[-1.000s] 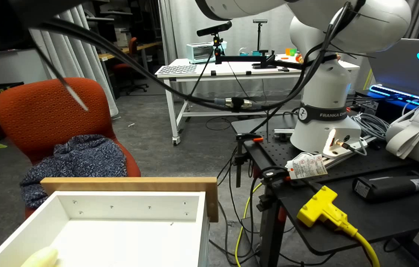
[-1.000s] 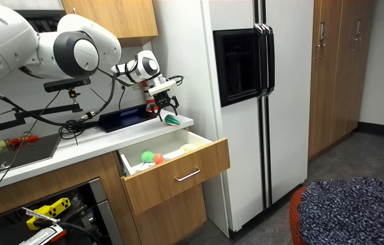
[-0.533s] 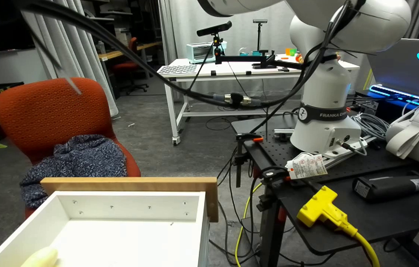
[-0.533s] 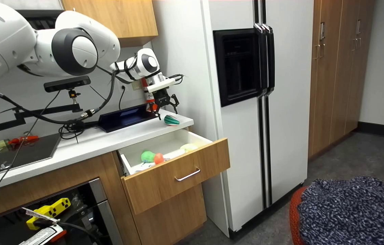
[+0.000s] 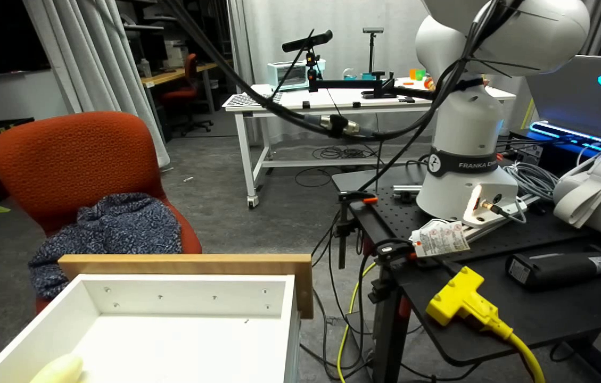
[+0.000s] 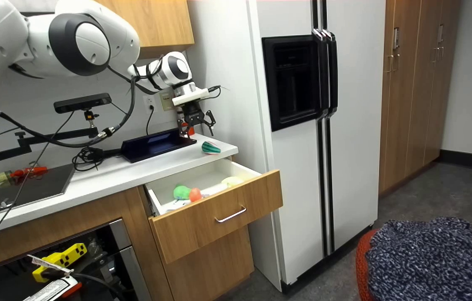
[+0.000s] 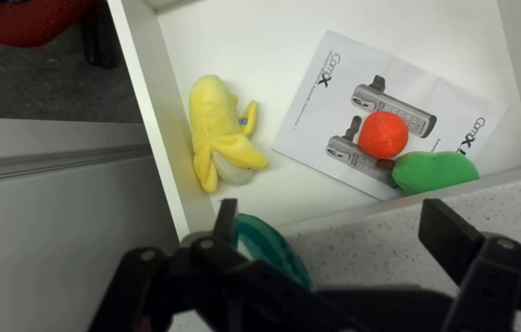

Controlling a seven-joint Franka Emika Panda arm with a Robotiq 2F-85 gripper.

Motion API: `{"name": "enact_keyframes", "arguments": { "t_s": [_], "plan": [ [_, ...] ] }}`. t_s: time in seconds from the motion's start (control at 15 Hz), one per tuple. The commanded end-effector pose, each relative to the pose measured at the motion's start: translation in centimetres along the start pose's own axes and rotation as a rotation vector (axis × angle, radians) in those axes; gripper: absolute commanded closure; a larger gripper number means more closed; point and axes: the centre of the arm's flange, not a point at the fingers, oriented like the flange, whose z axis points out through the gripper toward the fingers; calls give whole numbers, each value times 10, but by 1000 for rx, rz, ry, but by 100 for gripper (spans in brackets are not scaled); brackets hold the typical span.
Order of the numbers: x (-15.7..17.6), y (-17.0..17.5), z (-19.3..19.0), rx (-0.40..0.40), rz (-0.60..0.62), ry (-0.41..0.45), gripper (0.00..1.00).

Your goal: Open the drawer on the right side of the counter, take the watermelon out of the drawer and place it on the countertop, close the drawer

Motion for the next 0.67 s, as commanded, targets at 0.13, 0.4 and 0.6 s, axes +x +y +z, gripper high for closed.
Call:
{"name": "enact_keyframes", "arguments": {
  "t_s": [0.13,0.4,0.6],
  "plan": [
    [-56,-41,-8,12,76,-76,0],
    [-88,-58,-4,10,74,-137,0],
    [-120,-65,-3,-8,87,-172,0]
  ]
}}
